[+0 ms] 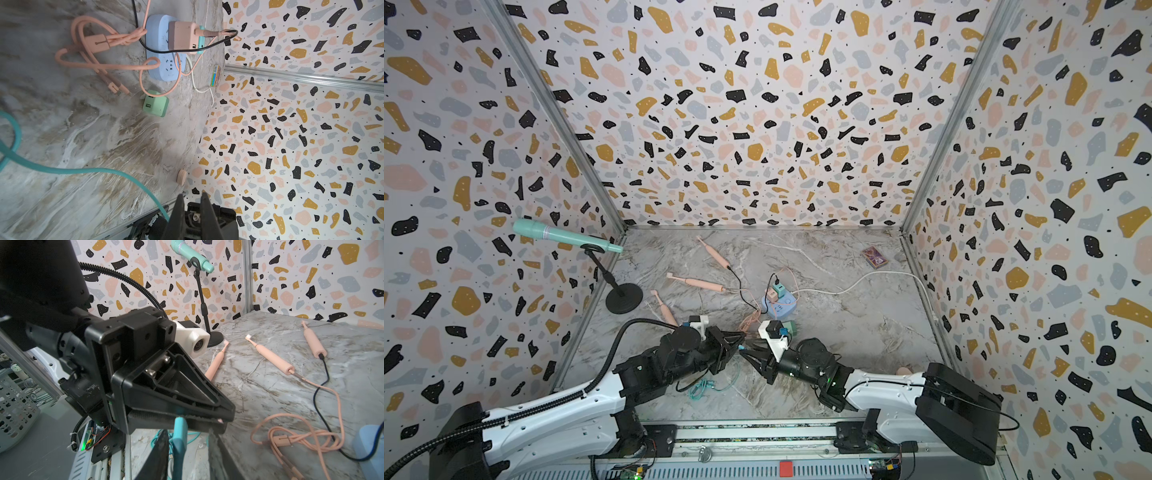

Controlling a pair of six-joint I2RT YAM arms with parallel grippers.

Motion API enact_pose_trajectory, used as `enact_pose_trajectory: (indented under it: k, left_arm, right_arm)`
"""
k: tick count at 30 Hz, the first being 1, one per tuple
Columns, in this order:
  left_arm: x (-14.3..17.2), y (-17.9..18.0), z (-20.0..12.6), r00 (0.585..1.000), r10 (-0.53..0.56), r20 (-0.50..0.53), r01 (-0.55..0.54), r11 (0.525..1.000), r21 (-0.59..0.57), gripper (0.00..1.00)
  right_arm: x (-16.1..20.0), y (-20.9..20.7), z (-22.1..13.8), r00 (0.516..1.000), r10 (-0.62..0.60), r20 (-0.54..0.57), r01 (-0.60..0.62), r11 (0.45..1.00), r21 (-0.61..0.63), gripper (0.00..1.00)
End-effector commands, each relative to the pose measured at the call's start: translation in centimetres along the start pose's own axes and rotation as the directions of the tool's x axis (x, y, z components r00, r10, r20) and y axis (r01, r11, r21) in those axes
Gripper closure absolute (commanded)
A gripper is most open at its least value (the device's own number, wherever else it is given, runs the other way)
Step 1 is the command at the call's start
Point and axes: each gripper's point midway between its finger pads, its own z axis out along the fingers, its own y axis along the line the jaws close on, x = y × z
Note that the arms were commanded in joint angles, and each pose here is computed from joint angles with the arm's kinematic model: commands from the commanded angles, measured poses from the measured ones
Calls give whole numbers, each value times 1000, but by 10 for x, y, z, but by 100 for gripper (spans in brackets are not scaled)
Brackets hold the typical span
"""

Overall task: Charge the electric toothbrush
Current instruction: Pick up the charging cable from the center of the board.

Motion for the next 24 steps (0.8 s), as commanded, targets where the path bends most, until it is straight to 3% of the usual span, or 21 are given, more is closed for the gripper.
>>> enact_pose_trajectory:
  k: [1, 8, 9, 10, 13, 17, 19, 20, 21, 24]
  left_arm:
    - [4, -8, -2, 1000, -5, -20, 6, 999, 44, 100]
    - [1, -10, -5, 1000, -9, -7, 10, 999, 50, 100]
    - [0, -12, -6, 1000, -4, 4, 4, 999, 52, 92]
    - [-2, -15, -7, 1000, 3, 18, -4, 998, 59, 75]
    - [-10, -23, -10, 996, 48, 73, -51, 998, 43, 4]
    - [-20, -33, -5, 971, 197, 134, -196, 980, -26, 0]
    - [-24, -41, 8, 923, 368, 117, -355, 928, -114, 0]
    - [-25, -41, 16, 880, 467, 88, -448, 876, -179, 0]
    - [-28, -36, 24, 832, 553, 41, -524, 808, -269, 0]
    - [-20, -43, 52, 687, 712, -144, -706, 608, -362, 0]
  right_arm:
    - [-23, 4, 5, 998, -16, 65, 17, 1000, -8, 73]
    - [-21, 4, 5, 999, -20, 47, 20, 1000, 2, 100]
    - [-22, 2, 3, 999, -20, 47, 20, 1000, 15, 100]
    - [-23, -1, -1, 999, -20, 49, 18, 999, 39, 100]
    - [-34, -11, -21, 996, -10, 87, 0, 993, 118, 100]
    - [-36, -37, -58, 992, 53, 113, -84, 953, 291, 100]
    - [-31, -52, -81, 987, 116, 112, -151, 910, 386, 100]
    - [-29, -58, -91, 983, 143, 114, -178, 889, 422, 100]
    - [-26, -64, -102, 976, 183, 116, -217, 858, 466, 100]
    - [-18, -75, -132, 959, 259, 115, -278, 779, 562, 100]
